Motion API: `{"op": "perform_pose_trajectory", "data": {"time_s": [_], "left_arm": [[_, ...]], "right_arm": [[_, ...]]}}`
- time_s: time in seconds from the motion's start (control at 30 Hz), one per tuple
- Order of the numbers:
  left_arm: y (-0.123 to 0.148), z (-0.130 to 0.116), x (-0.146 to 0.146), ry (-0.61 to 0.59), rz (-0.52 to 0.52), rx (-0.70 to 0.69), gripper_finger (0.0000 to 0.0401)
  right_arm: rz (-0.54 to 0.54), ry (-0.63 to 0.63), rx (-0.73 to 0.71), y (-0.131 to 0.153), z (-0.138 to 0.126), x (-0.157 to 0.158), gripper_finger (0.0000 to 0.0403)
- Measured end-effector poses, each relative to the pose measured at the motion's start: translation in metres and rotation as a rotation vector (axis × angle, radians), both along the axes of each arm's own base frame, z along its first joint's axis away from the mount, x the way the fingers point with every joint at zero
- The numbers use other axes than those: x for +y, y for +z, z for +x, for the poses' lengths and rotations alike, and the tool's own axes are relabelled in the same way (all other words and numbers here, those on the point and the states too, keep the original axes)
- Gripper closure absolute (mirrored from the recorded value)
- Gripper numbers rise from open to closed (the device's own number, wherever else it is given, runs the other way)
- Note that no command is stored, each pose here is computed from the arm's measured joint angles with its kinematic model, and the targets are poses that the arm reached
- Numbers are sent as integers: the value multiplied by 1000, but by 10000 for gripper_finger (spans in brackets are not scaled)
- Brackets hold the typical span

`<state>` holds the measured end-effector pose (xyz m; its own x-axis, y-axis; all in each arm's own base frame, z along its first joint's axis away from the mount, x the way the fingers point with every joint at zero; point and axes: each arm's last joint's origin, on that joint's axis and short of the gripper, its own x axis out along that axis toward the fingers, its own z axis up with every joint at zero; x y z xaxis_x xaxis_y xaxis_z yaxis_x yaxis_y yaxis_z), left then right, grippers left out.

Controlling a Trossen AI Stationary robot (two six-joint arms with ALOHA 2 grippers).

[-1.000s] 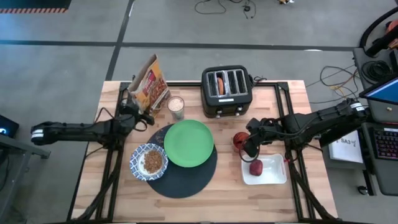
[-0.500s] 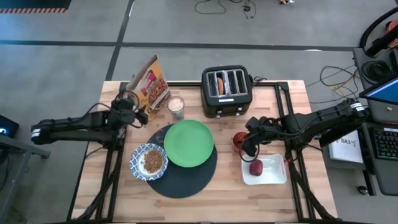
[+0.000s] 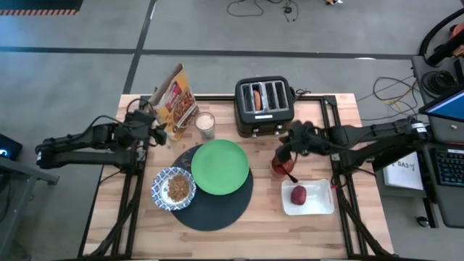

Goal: Arrange a breakfast setting
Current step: Pour the cereal from the cereal box into the white bowl, then put the bread from the toaster on the green plate

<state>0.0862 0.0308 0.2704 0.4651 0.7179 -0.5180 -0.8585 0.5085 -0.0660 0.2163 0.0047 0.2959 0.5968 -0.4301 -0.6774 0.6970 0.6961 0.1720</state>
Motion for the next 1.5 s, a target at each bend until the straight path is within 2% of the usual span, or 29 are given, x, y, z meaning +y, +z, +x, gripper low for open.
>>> {"op": "perform_pose_trajectory", "data": {"time_s": [0.27,0.43,0.57,0.67,0.87,1.0,1.17,1.5], "left_arm": [[13,-7,-3,-55,20,-44,159],[13,-10,-6,-82,22,-63,159],[14,-13,-7,-99,30,-90,159],[17,-15,-8,-107,52,-122,159],[20,-22,-8,-105,86,-153,159],[21,-27,-8,-106,92,-172,159],[20,-29,-8,-106,94,-180,159],[20,-29,-8,-106,95,-181,159]], "right_arm": [[-123,-108,-106,24,7,-60,388],[-149,-97,-141,33,28,-89,335],[-185,-96,-58,35,60,-111,270],[-164,-132,29,35,81,-134,229],[-70,-220,208,21,110,-172,184],[-34,-253,265,13,124,-181,185],[-67,-345,325,10,130,-186,206],[-51,-348,364,-10,141,-190,268]]}}
